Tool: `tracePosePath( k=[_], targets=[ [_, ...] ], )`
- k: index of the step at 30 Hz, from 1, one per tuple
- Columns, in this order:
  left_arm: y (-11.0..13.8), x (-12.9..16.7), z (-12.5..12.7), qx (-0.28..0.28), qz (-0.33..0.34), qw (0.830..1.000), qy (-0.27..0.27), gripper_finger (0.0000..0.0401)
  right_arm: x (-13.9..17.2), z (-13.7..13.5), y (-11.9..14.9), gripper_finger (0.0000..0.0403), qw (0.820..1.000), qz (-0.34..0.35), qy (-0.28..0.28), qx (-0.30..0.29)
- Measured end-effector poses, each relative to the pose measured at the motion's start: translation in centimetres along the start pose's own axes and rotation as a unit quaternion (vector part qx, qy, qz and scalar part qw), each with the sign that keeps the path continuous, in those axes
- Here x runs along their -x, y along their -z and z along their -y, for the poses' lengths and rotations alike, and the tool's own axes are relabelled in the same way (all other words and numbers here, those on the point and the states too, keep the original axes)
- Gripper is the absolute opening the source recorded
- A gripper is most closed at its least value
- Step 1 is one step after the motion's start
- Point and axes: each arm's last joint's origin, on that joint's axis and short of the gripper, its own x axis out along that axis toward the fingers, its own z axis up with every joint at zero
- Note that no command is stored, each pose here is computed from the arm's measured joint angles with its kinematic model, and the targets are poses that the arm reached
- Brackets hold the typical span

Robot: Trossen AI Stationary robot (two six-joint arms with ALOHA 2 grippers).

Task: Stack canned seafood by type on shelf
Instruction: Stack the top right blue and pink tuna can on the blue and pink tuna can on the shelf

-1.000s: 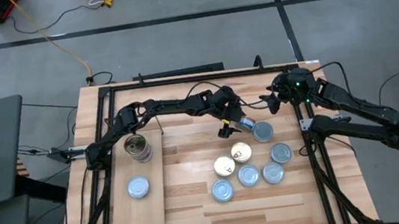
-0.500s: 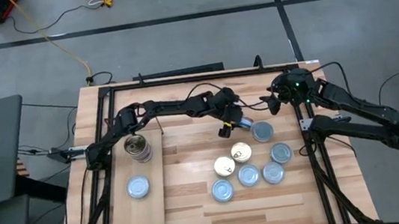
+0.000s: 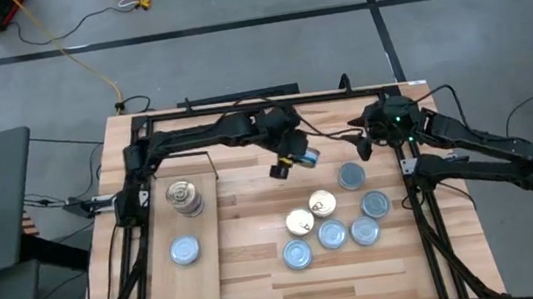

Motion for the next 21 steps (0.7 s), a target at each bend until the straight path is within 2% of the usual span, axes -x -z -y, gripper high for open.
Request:
tracePosePath(
  k=[4,8,15,19,21],
  targets=[
    [-1.9,3.5,3.2,-0.034,-0.071,0.996,-0.045,0.0185,0.0,-0.5,-0.1,0.0286,1.000,0.004,-0.014,0.006],
    [-3.0,6.4,7.0,-0.061,-0.149,0.983,-0.087,0.0185,0.0,-0.5,-0.2,0.0286,1.000,0.010,-0.015,0.004],
    [-2.7,10.5,11.4,0.014,-0.242,0.963,-0.115,0.0185,0.1,-0.7,-1.1,0.0286,0.998,0.057,-0.022,-0.006],
    [-2.1,12.7,13.7,0.025,-0.298,0.942,-0.152,0.0185,0.1,-1.0,-1.3,0.0286,0.997,0.071,-0.032,-0.002],
    [-2.2,13.6,14.9,0.032,-0.302,0.937,-0.172,0.0185,0.1,-1.2,-1.5,0.0286,0.996,0.078,-0.039,-0.001]
  ],
)
